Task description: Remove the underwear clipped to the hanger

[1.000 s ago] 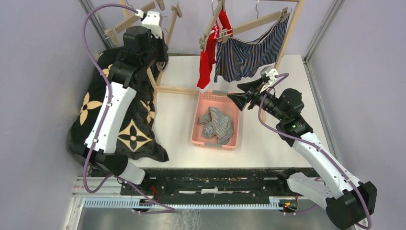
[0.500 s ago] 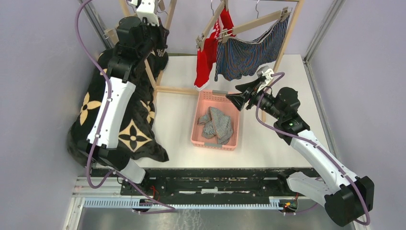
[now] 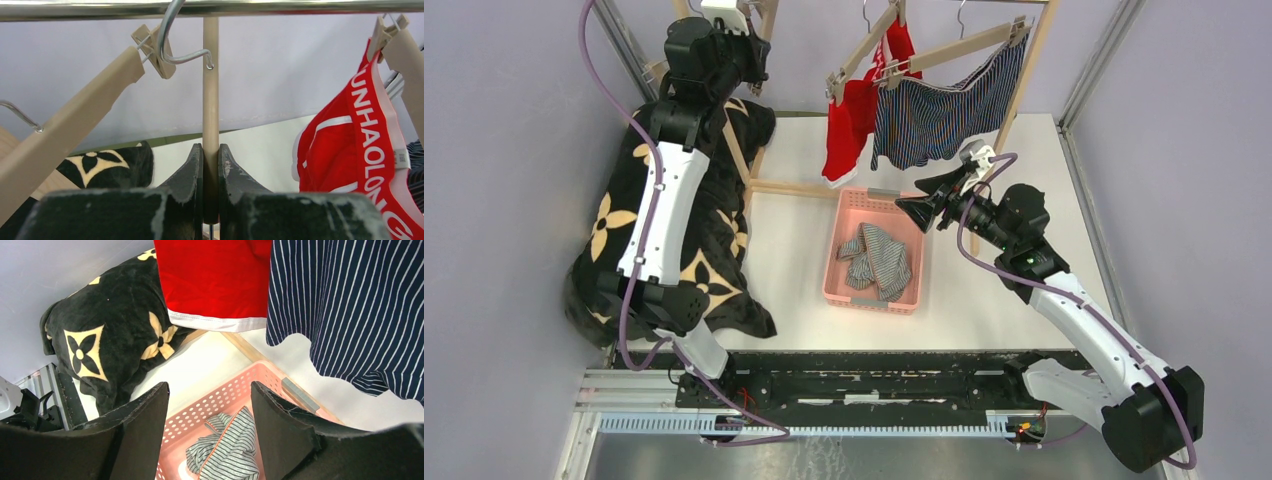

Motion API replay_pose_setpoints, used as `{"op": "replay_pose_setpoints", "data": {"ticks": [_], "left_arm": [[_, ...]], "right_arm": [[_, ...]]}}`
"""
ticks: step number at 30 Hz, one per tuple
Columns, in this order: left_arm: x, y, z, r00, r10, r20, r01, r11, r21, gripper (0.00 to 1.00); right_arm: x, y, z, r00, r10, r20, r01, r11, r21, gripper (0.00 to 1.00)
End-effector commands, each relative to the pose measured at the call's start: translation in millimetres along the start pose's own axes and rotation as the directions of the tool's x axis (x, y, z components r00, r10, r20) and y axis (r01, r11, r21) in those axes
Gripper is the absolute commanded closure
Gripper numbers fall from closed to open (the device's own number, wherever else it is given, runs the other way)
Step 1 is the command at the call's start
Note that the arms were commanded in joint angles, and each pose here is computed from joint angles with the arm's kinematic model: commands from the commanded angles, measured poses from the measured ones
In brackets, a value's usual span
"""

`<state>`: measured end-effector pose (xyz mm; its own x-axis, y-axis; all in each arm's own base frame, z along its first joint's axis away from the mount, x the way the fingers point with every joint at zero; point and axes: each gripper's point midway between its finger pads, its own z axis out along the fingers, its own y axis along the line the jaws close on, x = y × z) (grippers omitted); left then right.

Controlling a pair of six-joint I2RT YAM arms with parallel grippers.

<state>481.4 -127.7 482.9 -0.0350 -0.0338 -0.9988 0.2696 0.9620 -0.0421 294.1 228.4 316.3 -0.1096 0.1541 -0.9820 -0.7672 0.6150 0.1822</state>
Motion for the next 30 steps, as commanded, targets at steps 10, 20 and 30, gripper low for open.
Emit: {"op": "replay_pose_setpoints", "data": {"ticks": [10,20,30], "left_arm": [[-27,12,11,0.993,-0.066,0.101,0.07,0.997,-0.04,0.97],[14,11,12,0.997,-0.07,0.02,0.071,0.997,-0.034,0.84],[-35,2,-48,0.97,-0.041,0.24,0.04,0.999,0.011,0.27]], "right_arm": [[-11,10,5,0.999,0.001,0.051,0.001,0.999,-0.054,0.31],[-10,11,5,0.998,0.005,0.058,-0.001,0.998,-0.065,0.31],[-5,16,10,0.999,0.016,0.044,-0.011,0.995,-0.102,0.31]]}}
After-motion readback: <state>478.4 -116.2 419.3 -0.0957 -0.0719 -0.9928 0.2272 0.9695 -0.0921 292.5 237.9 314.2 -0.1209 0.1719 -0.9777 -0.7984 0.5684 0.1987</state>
